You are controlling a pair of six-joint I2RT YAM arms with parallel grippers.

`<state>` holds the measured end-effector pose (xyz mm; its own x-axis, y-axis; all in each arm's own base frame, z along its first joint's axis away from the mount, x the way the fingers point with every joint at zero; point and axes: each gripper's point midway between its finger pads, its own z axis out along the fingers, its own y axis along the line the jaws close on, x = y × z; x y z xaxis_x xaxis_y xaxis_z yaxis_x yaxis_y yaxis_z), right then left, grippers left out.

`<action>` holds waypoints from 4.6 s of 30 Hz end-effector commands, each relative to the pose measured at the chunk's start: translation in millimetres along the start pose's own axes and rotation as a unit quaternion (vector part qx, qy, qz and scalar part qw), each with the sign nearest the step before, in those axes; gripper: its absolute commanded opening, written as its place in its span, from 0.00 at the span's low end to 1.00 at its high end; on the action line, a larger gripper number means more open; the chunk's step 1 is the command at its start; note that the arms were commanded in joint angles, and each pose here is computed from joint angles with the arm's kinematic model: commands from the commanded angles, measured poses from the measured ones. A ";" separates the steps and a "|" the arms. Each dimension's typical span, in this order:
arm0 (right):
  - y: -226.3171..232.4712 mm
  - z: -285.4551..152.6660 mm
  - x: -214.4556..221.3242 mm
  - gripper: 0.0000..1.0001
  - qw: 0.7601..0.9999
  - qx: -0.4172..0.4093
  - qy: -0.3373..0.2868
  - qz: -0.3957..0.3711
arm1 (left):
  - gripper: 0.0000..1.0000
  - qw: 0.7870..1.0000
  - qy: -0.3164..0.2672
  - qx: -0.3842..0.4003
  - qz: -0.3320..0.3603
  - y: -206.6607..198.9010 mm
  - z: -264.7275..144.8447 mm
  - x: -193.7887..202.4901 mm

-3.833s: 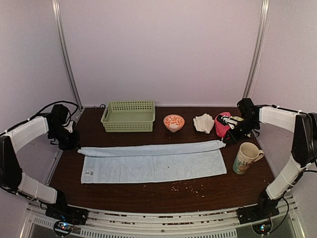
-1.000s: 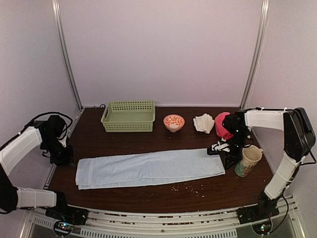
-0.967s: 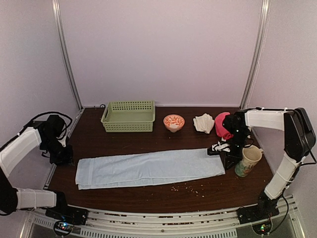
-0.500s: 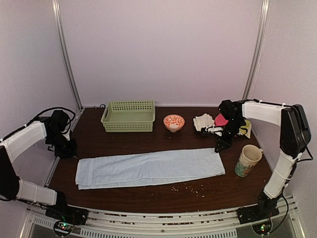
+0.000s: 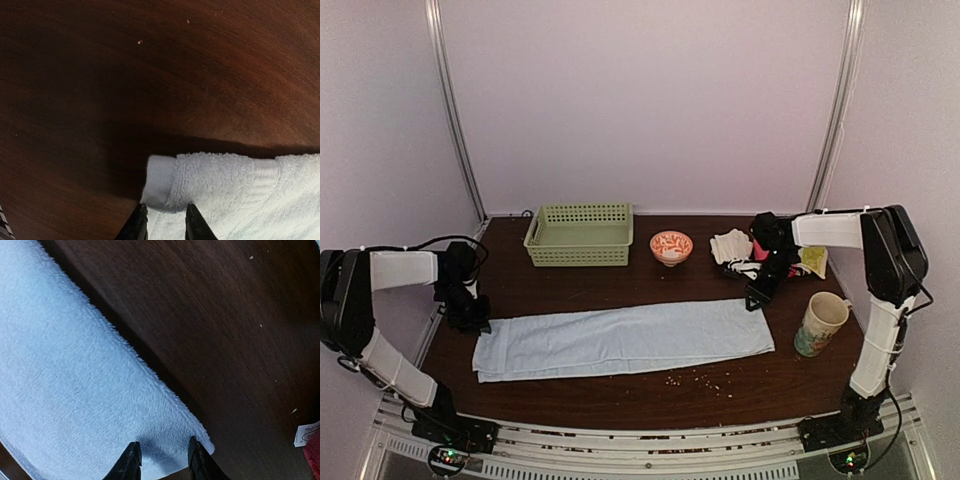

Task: Roll the towels
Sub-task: Fold the towel at the center of the board, then adjust the towel at the center of the board.

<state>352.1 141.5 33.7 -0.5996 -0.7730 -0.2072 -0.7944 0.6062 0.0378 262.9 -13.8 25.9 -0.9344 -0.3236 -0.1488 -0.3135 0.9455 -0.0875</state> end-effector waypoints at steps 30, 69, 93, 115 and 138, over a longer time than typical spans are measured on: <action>13.8 -44.5 13.2 0.42 0.998 0.053 -0.006 -0.042 | 0.47 0.995 0.078 0.057 -0.040 -6.8 -23.4 66.1; 15.4 15.2 56.5 0.40 0.992 0.053 0.082 -0.077 | 0.33 0.993 0.093 0.051 -0.043 -6.0 -16.9 67.9; 8.6 23.9 71.5 0.38 0.990 0.053 0.107 -0.069 | 0.00 0.990 0.103 0.084 -0.041 -20.6 -42.7 78.6; -9.9 10.4 71.1 0.38 0.991 0.062 0.102 -0.059 | 0.00 0.973 0.204 0.113 -0.001 -29.1 -39.4 151.6; -66.2 -21.0 23.6 0.42 0.989 0.081 0.041 0.120 | 0.16 0.989 -0.020 0.114 0.094 -90.1 -98.4 13.1</action>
<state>385.5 87.2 64.7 -0.6892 -0.7015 -0.1816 -0.6936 0.7112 -0.1145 230.5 -94.2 139.3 -0.9792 -0.1735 -0.1056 -0.1407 0.9544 -0.2632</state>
